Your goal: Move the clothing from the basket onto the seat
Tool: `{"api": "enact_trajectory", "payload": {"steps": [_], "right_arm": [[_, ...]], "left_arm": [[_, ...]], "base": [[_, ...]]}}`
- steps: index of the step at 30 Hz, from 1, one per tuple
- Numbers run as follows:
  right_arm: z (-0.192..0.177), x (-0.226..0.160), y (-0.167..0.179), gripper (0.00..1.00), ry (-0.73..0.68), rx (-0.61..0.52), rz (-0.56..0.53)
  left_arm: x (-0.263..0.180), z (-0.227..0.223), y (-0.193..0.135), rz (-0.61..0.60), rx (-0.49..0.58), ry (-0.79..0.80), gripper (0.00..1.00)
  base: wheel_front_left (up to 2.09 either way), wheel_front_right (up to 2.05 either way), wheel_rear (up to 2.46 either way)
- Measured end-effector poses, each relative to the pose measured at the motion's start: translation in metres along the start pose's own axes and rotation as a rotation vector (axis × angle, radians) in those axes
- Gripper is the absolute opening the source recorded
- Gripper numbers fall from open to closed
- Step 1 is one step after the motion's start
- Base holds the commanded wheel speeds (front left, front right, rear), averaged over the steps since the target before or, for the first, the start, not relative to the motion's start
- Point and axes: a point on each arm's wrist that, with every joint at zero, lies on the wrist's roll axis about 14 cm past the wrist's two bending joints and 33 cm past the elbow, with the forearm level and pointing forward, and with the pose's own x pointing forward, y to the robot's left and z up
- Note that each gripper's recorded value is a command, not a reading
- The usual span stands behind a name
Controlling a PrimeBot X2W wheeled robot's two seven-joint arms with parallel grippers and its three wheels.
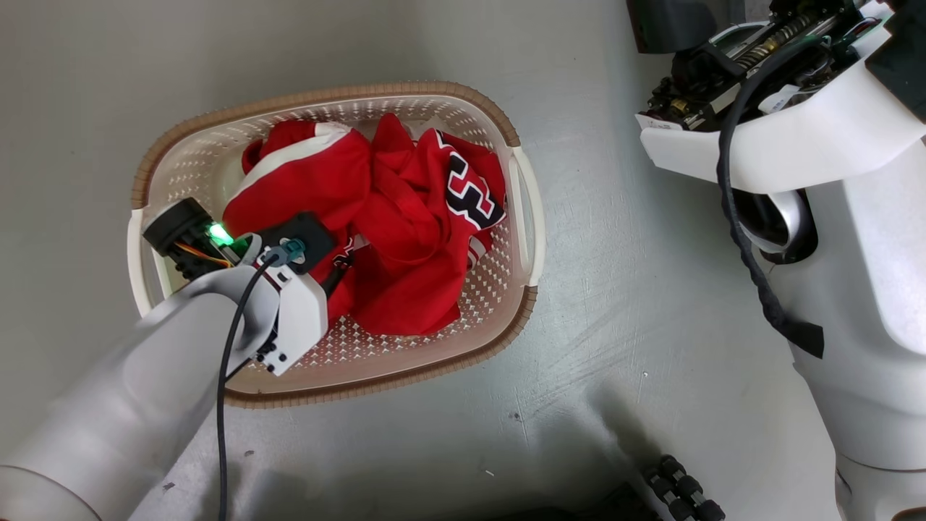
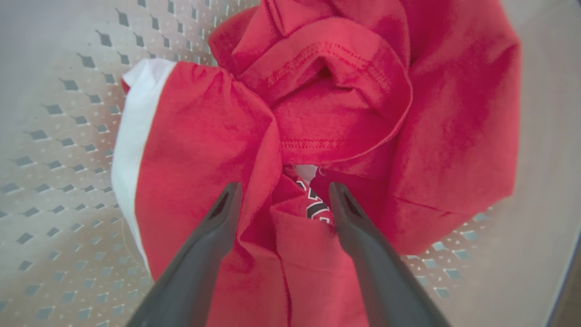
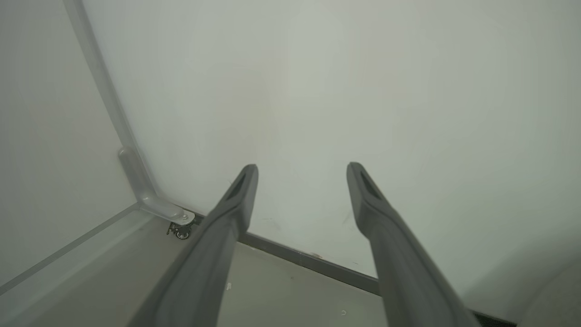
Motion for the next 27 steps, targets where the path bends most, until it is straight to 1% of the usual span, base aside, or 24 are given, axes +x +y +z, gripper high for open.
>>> {"api": "enact_trajectory", "payload": {"steps": [5, 6, 7, 8, 18, 23, 27], "right_arm": [[-0.004, 0.0, -0.003, 1.0, 0.005, -0.008, -0.002], [-0.004, 0.0, -0.004, 1.0, 0.005, -0.01, -0.002], [-0.005, 0.0, -0.004, 1.0, 0.008, -0.011, -0.003], [-0.006, 0.0, -0.005, 1.0, 0.01, -0.011, -0.004], [-0.007, -0.002, -0.01, 1.0, 0.019, -0.017, -0.017], [-0.006, -0.002, -0.012, 1.0, 0.019, -0.019, -0.022], [-0.003, -0.001, -0.013, 1.0, 0.014, -0.02, -0.028]], "left_arm": [[0.006, -0.006, 0.007, 0.006, 0.016, 0.021, 1.0], [0.006, -0.008, 0.007, 0.005, 0.017, 0.027, 0.95], [0.007, -0.011, 0.007, 0.003, 0.017, 0.033, 0.42], [0.008, -0.012, 0.006, 0.001, 0.018, 0.038, 0.0], [0.016, -0.009, -0.003, -0.021, 0.018, 0.031, 0.0], [0.017, -0.003, -0.005, -0.02, -0.008, 0.01, 0.0], [0.013, 0.009, 0.001, 0.001, -0.04, -0.041, 0.0]], "base": [[0.0, 0.0, 0.0], [0.0, 0.0, 0.0], [0.0, 0.0, 0.0], [0.0, 0.0, 0.0], [0.0, 0.0, 0.0], [0.0, 0.0, 0.0], [0.0, 0.0, 0.0]]}}
